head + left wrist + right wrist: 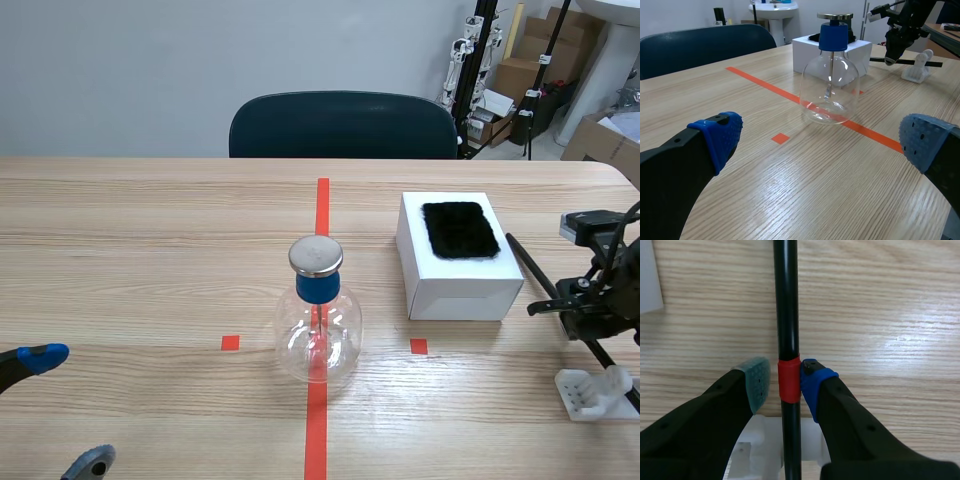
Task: Do the electroscope experiment. put the rod down on the box
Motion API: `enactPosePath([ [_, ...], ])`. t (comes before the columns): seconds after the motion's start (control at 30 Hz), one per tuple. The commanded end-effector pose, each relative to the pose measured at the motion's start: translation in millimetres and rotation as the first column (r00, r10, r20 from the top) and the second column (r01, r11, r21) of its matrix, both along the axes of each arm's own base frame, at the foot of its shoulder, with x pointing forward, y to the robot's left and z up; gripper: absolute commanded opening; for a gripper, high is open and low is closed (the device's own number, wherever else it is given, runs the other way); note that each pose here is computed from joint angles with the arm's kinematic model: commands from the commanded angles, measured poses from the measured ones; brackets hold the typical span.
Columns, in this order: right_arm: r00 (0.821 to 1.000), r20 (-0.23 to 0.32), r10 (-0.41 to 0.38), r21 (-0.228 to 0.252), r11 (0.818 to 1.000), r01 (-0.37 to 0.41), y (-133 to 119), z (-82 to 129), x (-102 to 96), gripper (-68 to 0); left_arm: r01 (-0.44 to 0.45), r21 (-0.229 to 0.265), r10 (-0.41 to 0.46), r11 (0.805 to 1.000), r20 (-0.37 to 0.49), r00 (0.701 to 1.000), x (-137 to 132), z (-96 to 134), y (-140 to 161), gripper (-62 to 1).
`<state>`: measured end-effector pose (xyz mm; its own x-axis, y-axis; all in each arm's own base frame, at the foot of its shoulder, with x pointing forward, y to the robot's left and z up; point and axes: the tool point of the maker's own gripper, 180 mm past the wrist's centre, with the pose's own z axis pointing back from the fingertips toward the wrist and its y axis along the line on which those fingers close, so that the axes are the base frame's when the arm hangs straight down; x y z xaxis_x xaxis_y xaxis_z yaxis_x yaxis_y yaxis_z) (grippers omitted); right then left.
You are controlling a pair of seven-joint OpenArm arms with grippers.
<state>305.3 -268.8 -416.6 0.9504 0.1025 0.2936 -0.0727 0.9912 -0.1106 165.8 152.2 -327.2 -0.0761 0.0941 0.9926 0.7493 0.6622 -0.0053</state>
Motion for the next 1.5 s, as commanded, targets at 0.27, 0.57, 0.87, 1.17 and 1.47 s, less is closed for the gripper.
enactPosePath([
  [0.27,0.999,0.005,-0.049,-0.044,0.998,0.049,-20,11,-3.1,-29.0,-0.006,-0.011,0.006,1.000,0.013,1.000,2,5,4,1.4],
  [0.57,0.999,0.031,-0.025,-0.032,0.999,0.026,-11,17,1.2,-6.8,-0.006,-0.011,0.006,1.000,0.013,1.000,2,5,4,1.4],
  [0.87,1.000,0.016,-0.023,-0.032,0.999,0.024,-11,9,-8.0,-6.7,-0.006,-0.011,0.006,1.000,0.013,1.000,2,5,4,1.4],
  [1.17,1.000,0.022,-0.022,-0.032,0.999,0.023,-12,9,-7.4,-6.7,-0.006,-0.011,0.006,1.000,0.013,1.000,2,5,4,1.4],
  [1.47,0.999,0.026,-0.022,-0.032,0.999,0.022,-12,9,-6.6,-6.7,-0.006,-0.011,0.006,1.000,0.013,1.000,2,5,4,1.4],
])
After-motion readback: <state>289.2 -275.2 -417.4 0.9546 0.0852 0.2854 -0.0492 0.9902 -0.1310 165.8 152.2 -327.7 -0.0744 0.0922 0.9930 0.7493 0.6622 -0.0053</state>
